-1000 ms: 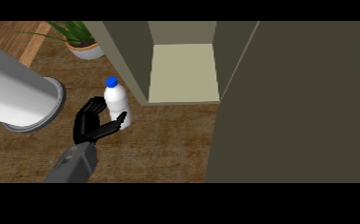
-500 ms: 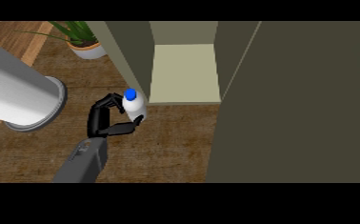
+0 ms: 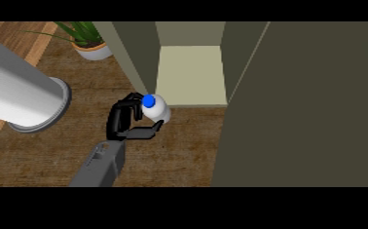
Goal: Pick up the bottled water, place it into the cabinet and close the cabinet
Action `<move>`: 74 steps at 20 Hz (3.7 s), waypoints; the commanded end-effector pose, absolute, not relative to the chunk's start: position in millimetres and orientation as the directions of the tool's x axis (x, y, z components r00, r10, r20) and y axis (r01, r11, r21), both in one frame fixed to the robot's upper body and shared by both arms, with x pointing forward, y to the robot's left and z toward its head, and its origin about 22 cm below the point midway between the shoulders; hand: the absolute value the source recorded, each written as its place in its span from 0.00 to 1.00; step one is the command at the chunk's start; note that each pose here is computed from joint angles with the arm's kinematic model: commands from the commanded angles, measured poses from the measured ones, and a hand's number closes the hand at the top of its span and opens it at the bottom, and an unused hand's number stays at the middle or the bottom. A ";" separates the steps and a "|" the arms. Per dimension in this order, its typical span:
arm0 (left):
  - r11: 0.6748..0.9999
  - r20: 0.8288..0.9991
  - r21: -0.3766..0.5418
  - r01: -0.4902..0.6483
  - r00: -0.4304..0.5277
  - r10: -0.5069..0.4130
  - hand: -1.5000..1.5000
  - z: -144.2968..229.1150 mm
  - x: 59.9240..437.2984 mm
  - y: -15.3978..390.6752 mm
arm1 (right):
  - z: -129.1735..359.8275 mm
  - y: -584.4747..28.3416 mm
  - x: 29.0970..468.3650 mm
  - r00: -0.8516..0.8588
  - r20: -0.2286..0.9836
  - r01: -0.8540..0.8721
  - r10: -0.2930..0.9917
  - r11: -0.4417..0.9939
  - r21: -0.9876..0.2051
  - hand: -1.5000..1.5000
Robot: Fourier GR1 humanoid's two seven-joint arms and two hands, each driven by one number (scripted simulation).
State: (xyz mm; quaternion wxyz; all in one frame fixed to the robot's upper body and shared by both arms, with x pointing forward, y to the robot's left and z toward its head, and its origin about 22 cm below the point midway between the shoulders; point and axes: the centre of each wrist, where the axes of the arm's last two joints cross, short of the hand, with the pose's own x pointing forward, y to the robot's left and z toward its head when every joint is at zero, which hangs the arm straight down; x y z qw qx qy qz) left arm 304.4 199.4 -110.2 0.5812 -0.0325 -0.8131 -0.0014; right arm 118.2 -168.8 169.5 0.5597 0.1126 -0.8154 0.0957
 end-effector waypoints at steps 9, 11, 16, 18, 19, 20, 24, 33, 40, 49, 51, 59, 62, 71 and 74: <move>0.982 0.941 -0.159 0.104 -0.287 0.182 1.00 -37.1 310.1 132.4 | 178.3 -168.8 100.9 -0.398 0.915 -0.260 -0.065 0.965 -0.045 0.00; 0.978 0.945 -0.158 0.136 -0.266 0.190 1.00 -14.6 308.0 114.1 | 177.0 -165.6 109.9 -0.394 0.916 -0.270 -0.078 0.962 -0.034 0.00; 0.989 0.944 -0.106 0.098 -0.304 0.132 1.00 18.7 327.3 81.1 | 177.1 -175.3 100.2 -0.403 0.912 -0.269 -0.076 0.962 -0.038 0.00; 0.993 0.951 -0.084 0.085 -0.291 0.105 1.00 5.3 330.1 86.1 | 177.7 -182.4 97.9 -0.398 0.915 -0.280 -0.066 0.958 -0.053 0.00; 0.992 0.952 -0.095 0.078 -0.286 0.114 1.00 20.1 330.7 78.7 | 181.2 -178.9 85.3 -0.392 0.917 -0.279 -0.074 0.959 -0.042 0.00; 0.995 0.954 -0.075 0.070 -0.286 0.092 1.00 29.9 339.7 71.4 | 182.0 -179.1 99.7 -0.410 0.909 -0.271 -0.078 0.962 -0.040 0.00; 0.998 0.969 -0.043 0.053 -0.239 0.055 1.00 23.6 348.8 76.3 | 183.5 -181.8 97.8 -0.383 0.921 -0.242 -0.077 0.970 -0.020 0.00; 0.997 0.986 -0.041 -0.066 -0.167 0.030 1.00 28.2 387.2 76.7 | 174.8 -185.3 97.5 -0.369 0.923 -0.277 -0.108 0.961 0.002 0.00; 0.987 0.982 0.033 -0.157 -0.178 -0.062 1.00 20.0 394.7 77.4 | 167.1 -181.1 96.7 -0.389 0.914 -0.276 -0.111 0.961 -0.001 0.00; 0.954 0.967 0.131 -0.271 -0.176 -0.183 1.00 25.5 418.9 88.6 | 167.8 -191.2 94.3 -0.391 0.916 -0.296 -0.088 0.955 -0.035 0.00; 0.952 0.960 0.149 -0.267 -0.193 -0.204 1.00 10.4 413.1 95.7 | 154.8 -188.9 110.1 -0.395 0.915 -0.303 -0.087 0.952 -0.040 0.00; 0.944 0.950 0.214 -0.250 -0.171 -0.260 0.00 18.3 422.5 98.6 | 155.1 -187.6 106.5 -0.402 0.912 -0.316 -0.081 0.947 -0.055 0.00; 0.942 0.949 0.203 -0.268 -0.183 -0.257 0.00 25.5 425.9 95.9 | 162.4 -199.0 97.0 -0.385 0.919 -0.316 -0.081 0.948 -0.049 0.00; 0.959 0.957 0.157 -0.235 -0.203 -0.207 0.00 28.1 428.9 100.5 | 165.1 -191.7 99.8 -0.406 0.907 -0.332 -0.111 0.943 -0.033 0.00; 0.955 0.939 0.197 -0.224 -0.239 -0.249 0.00 21.9 425.3 99.1 | 166.8 -194.0 99.6 -0.412 0.905 -0.317 -0.108 0.948 -0.031 0.00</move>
